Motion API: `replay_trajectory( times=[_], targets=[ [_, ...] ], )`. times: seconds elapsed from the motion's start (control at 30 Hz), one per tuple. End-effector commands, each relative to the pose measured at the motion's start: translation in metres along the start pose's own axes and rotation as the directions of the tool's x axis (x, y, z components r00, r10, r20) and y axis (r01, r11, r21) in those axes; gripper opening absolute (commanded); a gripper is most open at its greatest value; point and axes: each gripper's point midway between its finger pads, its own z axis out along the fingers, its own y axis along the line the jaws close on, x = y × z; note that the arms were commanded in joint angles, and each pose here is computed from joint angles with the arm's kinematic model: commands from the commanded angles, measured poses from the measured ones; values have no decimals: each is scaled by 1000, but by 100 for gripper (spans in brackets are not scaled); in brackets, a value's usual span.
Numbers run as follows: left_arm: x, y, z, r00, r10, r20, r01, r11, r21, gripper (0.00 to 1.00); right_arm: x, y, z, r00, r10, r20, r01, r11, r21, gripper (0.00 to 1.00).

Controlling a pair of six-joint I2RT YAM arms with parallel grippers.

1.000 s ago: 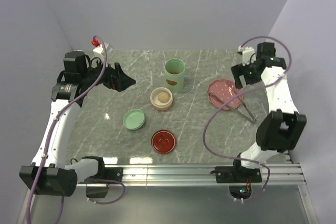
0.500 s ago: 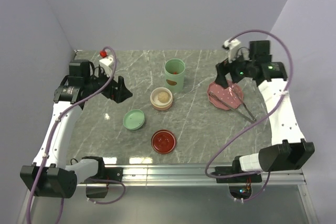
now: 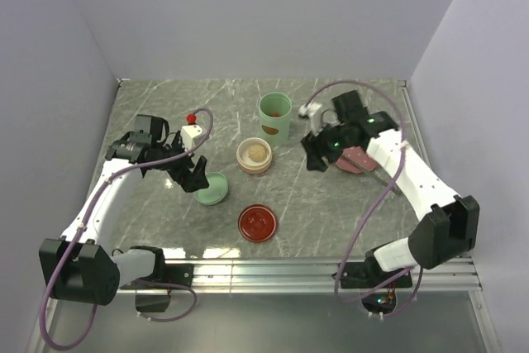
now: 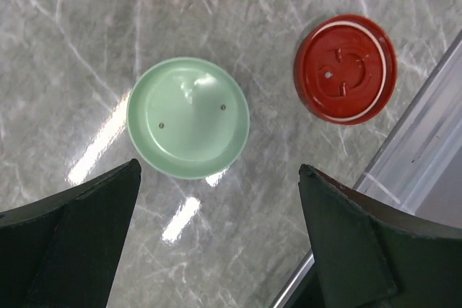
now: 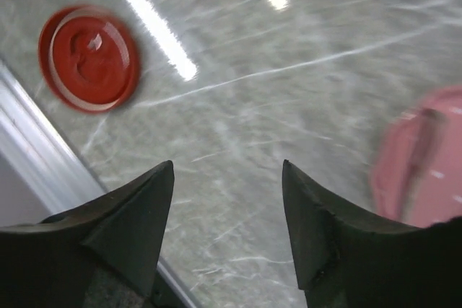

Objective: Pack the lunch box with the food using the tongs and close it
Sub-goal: Pick up the lid of the lunch box with the right arm

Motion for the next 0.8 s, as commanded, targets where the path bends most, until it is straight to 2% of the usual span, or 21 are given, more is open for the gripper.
replay_trajectory(
  times=[0.0, 0.03, 0.17, 0.2, 0.27, 0.3, 0.37, 0.5, 0.77],
  targets=[
    [-29, -9, -5, 987, 98, 128, -104, 994, 36, 97, 10, 26, 30, 994, -81, -69, 78, 996, -37, 66],
    [-38, -12, -7, 984, 84, 159, -93, 995, 49, 97, 10, 46, 40, 987, -135, -87, 129, 989, -71, 64],
    [-72, -32, -23, 944, 56, 324, -102, 987, 127, 96, 14, 87, 73, 963, -222, -151, 200, 968, -150, 54],
    [-75, -35, -26, 938, 19, 347, -71, 988, 137, 96, 18, 94, 84, 955, -234, -183, 204, 964, -171, 53],
    [-94, -36, -39, 901, 57, 430, -109, 989, 97, 96, 12, 112, 94, 945, -262, -197, 225, 955, -192, 50],
    [-96, -36, -40, 898, 22, 440, -70, 993, 92, 96, 16, 114, 105, 938, -261, -230, 217, 956, -197, 49],
    [-108, -37, -51, 869, 61, 492, -94, 995, 44, 97, 14, 116, 116, 930, -267, -253, 229, 958, -170, 45],
    [-109, -40, -59, 857, 91, 507, -110, 994, 8, 97, 26, 116, 141, 912, -257, -319, 217, 963, -157, 42],
    [-103, -41, -60, 858, 118, 500, -129, 992, -12, 97, 42, 119, 166, 897, -239, -373, 197, 969, -148, 38]
  ],
)
